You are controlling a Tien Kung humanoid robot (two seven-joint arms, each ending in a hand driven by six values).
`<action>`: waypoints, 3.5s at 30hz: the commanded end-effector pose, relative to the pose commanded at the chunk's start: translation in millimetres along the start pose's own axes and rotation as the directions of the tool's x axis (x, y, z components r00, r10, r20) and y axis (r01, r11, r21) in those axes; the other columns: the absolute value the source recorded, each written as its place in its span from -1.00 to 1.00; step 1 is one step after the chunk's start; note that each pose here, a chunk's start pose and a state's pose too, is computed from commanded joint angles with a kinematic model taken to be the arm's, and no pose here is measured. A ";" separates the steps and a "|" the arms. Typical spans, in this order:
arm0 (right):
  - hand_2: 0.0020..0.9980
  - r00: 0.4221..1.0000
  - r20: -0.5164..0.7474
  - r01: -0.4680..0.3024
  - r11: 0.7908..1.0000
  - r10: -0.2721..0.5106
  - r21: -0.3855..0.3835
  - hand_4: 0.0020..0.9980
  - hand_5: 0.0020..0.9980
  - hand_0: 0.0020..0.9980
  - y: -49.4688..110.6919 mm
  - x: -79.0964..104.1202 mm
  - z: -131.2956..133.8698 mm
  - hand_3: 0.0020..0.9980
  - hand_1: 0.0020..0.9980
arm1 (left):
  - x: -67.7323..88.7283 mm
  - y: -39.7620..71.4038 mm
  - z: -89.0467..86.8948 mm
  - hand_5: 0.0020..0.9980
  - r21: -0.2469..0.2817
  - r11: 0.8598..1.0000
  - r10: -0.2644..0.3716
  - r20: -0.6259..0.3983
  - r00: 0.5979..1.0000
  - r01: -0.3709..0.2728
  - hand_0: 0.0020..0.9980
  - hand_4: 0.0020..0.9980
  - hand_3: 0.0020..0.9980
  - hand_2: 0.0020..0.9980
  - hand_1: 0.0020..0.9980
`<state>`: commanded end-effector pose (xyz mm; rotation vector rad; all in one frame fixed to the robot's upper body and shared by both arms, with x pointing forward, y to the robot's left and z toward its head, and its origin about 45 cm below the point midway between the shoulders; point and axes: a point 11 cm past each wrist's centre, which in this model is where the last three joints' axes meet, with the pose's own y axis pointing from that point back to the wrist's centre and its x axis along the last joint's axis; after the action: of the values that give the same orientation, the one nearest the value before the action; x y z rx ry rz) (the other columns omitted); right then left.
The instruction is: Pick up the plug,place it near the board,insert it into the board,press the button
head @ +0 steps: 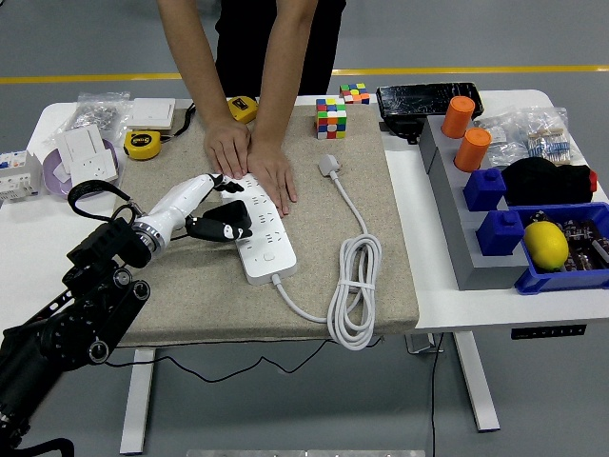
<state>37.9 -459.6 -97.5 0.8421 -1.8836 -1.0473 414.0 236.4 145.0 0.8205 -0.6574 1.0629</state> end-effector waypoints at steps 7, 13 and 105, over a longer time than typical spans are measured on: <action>0.64 1.000 -0.002 -0.003 1.000 0.003 -0.004 1.00 1.00 0.85 0.1 1.4 1.9 0.60 0.75 | -7.0 1.1 -9.7 -0.45 0.038 0.999 -0.025 0.057 0.998 0.023 0.50 0.98 0.43 0.46 0.55; 0.64 1.000 -0.001 -0.004 1.000 0.004 -0.004 1.00 1.00 0.85 0.1 2.2 1.6 0.60 0.75 | -6.3 2.0 -12.3 -0.40 0.049 0.999 -0.016 0.066 0.998 0.013 0.21 0.92 0.19 0.18 0.27; 0.63 1.000 0.013 -0.005 1.000 0.005 -0.008 1.00 1.00 0.84 0.3 1.0 4.1 0.60 0.74 | 58.3 46.4 -26.3 0.96 0.060 0.973 0.230 -0.276 0.933 -0.222 0.90 1.00 0.82 0.91 1.00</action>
<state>33.8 -458.8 -98.3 0.8272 -1.8902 -1.0585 393.4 298.5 189.3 0.6100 -0.5028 1.3719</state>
